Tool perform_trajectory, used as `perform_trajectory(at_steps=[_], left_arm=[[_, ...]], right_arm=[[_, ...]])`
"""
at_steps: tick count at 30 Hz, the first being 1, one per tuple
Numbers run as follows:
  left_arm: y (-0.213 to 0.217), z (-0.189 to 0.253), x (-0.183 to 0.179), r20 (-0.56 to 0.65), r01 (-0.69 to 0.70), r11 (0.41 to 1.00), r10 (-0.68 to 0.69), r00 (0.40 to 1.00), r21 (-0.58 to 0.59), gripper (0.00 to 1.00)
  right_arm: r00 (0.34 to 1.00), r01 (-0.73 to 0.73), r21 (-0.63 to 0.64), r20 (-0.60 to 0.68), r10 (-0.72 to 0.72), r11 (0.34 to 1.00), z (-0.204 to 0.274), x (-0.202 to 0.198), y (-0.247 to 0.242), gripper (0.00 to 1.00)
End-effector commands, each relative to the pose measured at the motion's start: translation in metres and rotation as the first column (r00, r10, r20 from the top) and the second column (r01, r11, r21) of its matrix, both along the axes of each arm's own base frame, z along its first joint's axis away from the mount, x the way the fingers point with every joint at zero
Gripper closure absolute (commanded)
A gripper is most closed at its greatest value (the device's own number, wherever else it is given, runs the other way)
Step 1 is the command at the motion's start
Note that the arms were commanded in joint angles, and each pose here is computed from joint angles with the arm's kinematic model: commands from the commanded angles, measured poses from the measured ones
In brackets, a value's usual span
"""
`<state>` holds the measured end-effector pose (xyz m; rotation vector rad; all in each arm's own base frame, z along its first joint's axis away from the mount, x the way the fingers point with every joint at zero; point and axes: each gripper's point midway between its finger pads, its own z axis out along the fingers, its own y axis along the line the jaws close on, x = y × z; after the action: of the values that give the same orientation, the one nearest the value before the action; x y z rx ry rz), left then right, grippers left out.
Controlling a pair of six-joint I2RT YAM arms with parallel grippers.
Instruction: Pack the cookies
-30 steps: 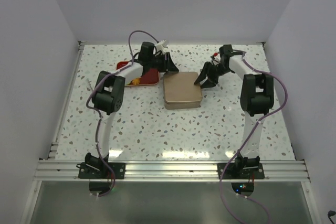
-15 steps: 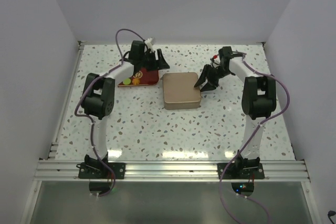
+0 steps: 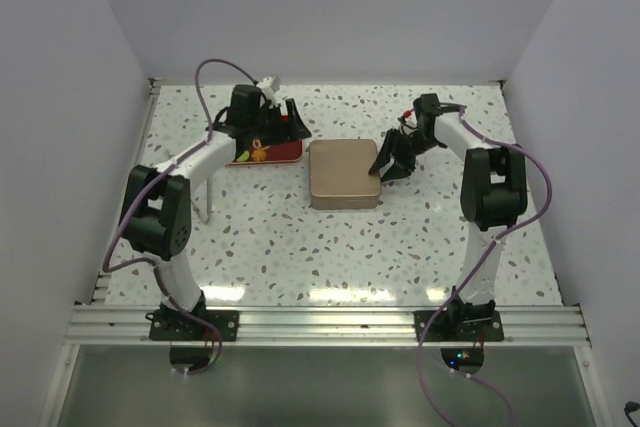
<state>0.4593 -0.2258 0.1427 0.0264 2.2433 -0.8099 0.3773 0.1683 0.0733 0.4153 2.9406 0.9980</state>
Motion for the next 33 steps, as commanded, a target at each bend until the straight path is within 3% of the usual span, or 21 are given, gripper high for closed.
perform_trajectory(at_steps=[1,7,8,13,16,24,29,33], left_arm=[[-0.01,0.036,-0.023,0.083,0.037,0.999,-0.037,0.996,-0.003,0.18],[-0.057,0.056,-0.066,0.12,0.211,0.976,-0.202,0.972,-0.062,0.51],[-0.064,0.057,-0.072,0.126,0.238,0.968,-0.227,0.966,-0.075,0.63],[-0.089,0.037,-0.101,0.089,0.336,0.933,-0.327,0.941,-0.128,0.98],[-0.09,0.011,-0.122,0.037,0.369,0.915,-0.368,0.929,-0.165,1.0],[-0.064,-0.108,-0.179,-0.25,0.34,0.929,-0.367,0.896,-0.144,1.0],[-0.067,-0.091,-0.175,-0.213,0.343,0.925,-0.372,0.904,-0.161,1.0],[-0.074,-0.044,-0.167,-0.128,0.368,0.912,-0.393,0.911,-0.182,1.0]], right_arm=[[0.999,-0.019,-0.011,0.046,0.019,1.0,0.017,-0.006,-0.001,0.52],[0.999,-0.017,-0.012,0.049,0.017,1.0,0.02,-0.003,0.0,0.53],[0.999,-0.017,-0.015,0.049,0.018,1.0,0.02,-0.003,-0.001,0.52],[0.999,-0.017,-0.019,0.046,0.018,1.0,0.021,-0.002,-0.001,0.52],[0.999,-0.018,-0.024,0.042,0.019,1.0,0.021,-0.003,-0.002,0.52],[0.999,-0.004,-0.019,0.034,0.005,1.0,0.018,-0.003,-0.001,0.53],[0.999,-0.007,-0.03,0.034,0.008,1.0,0.02,-0.004,-0.002,0.53],[0.999,-0.016,-0.03,0.039,0.017,0.999,0.028,-0.006,-0.002,0.53]])
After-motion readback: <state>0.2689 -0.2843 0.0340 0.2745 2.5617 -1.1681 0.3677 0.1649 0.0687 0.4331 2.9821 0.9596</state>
